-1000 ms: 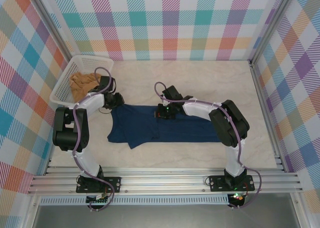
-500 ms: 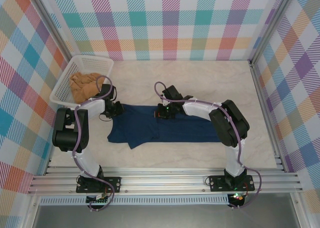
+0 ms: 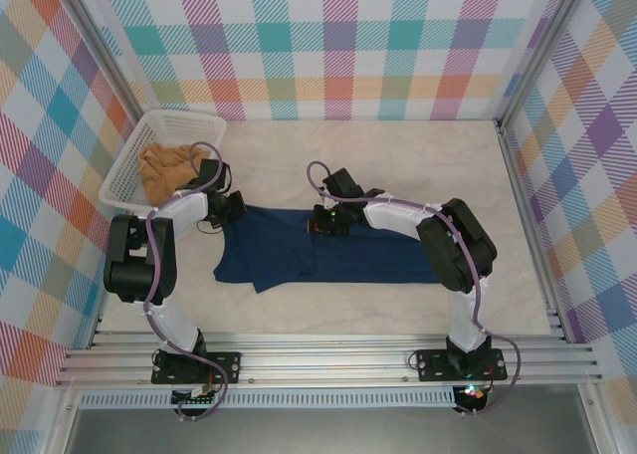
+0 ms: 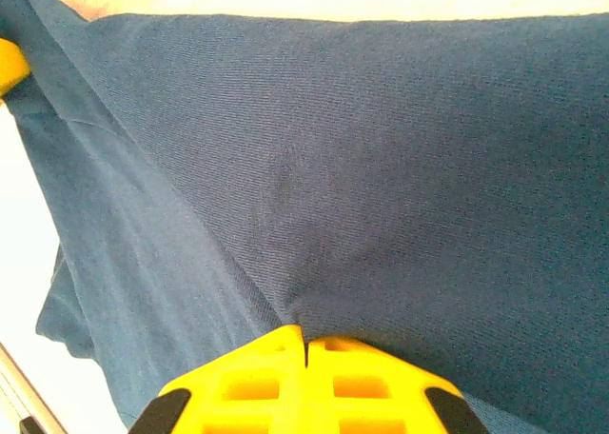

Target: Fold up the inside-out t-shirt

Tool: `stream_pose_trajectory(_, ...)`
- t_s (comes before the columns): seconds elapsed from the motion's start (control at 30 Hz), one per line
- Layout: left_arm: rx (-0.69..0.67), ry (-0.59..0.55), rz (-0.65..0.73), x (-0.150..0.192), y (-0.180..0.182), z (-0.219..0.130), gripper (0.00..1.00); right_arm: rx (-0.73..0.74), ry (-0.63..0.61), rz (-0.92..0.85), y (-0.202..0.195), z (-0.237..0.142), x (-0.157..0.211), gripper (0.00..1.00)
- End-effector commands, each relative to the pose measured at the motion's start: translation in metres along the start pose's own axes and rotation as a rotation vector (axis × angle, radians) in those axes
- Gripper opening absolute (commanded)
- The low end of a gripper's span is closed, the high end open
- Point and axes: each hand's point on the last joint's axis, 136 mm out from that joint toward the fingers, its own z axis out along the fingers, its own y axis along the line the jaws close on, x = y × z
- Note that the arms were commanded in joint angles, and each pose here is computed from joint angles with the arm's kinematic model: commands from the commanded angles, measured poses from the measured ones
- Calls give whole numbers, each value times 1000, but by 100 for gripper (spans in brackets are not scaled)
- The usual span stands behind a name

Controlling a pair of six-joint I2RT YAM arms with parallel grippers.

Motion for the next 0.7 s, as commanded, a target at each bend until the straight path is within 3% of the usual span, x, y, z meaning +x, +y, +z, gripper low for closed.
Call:
stream_pose_trajectory(0.0,5,-62,7,-23,-2,-22,3,-1,-18,-19,6,-11,-7,0)
stream_pose_trajectory(0.43,-70,-49,-5,-34,14,6,7,26,-13,1,-6,-5,-3,0)
stream_pose_trajectory(0.67,-81,-32,-12,-33,17,16,22,53,-10,13,-14,-6,-3,5)
